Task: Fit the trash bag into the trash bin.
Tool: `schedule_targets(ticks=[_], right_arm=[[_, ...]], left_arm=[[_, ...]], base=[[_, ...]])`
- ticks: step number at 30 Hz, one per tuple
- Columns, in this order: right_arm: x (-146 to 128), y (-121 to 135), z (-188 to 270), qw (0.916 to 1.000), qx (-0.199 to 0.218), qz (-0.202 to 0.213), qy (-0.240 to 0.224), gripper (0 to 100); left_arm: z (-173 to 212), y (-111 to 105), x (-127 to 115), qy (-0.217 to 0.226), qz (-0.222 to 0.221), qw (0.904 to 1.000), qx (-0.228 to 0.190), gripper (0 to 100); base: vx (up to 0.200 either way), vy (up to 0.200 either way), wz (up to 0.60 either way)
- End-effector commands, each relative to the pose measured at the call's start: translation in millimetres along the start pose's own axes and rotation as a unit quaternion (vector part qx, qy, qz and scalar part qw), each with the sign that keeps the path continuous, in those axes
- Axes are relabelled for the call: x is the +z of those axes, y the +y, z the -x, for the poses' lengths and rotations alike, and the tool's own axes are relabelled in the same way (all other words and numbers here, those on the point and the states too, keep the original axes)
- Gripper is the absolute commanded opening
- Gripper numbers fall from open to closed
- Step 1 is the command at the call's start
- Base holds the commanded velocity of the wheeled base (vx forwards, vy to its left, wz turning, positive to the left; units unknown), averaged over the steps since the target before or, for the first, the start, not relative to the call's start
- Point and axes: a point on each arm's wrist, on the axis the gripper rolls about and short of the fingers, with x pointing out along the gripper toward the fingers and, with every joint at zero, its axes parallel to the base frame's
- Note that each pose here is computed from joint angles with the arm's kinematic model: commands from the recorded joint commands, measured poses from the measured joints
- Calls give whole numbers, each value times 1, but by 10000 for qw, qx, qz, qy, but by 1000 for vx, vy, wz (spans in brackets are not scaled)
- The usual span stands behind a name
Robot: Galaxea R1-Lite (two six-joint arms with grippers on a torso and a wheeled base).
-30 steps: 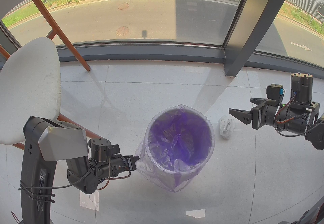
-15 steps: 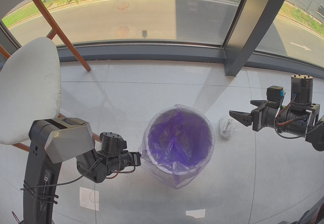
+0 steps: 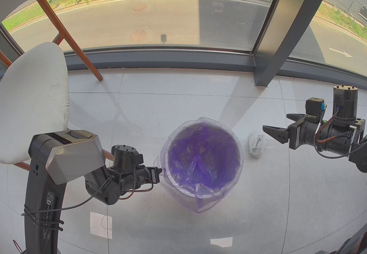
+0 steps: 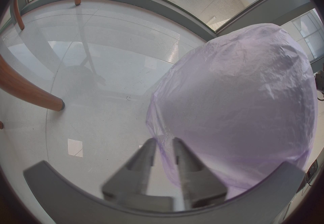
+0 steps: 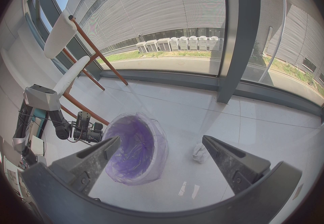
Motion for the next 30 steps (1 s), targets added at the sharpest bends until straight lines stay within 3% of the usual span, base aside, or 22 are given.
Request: schedule_targets(ticks=[1, 3, 9, 17, 21, 26, 30], right_arm=[[4, 1, 6, 9999, 2, 17, -100, 100], [5, 1, 8, 9999, 1, 20, -122, 100], [5, -2, 15, 9999, -79, -4, -139, 100], [-22, -37, 16, 9948, -925, -294, 301, 100], [-36, -61, 15, 9880, -1314, -561, 586, 100], [-54, -78, 7, 9806, -1525, -771, 962, 100], [-71, -89, -6, 9740, -1593, -921, 1323, 100]], left_arm=[[9, 2, -2, 34, -59, 9999, 105, 100], [16, 3, -6, 98, -144, 9996, 202, 100], [66, 1, -8, -271, -248, 9992, 170, 100], [151, -23, 6, -1210, -392, 9917, -207, 100], [211, -57, 36, -2155, -589, 9704, -912, 100], [264, -92, 53, -2524, -680, 9534, -1506, 100], [320, -113, 91, -3277, -742, 9249, -1779, 100]], base=[[0, 0, 0], [0, 0, 0], [0, 0, 0], [0, 0, 0], [0, 0, 0], [0, 0, 0], [0, 0, 0]])
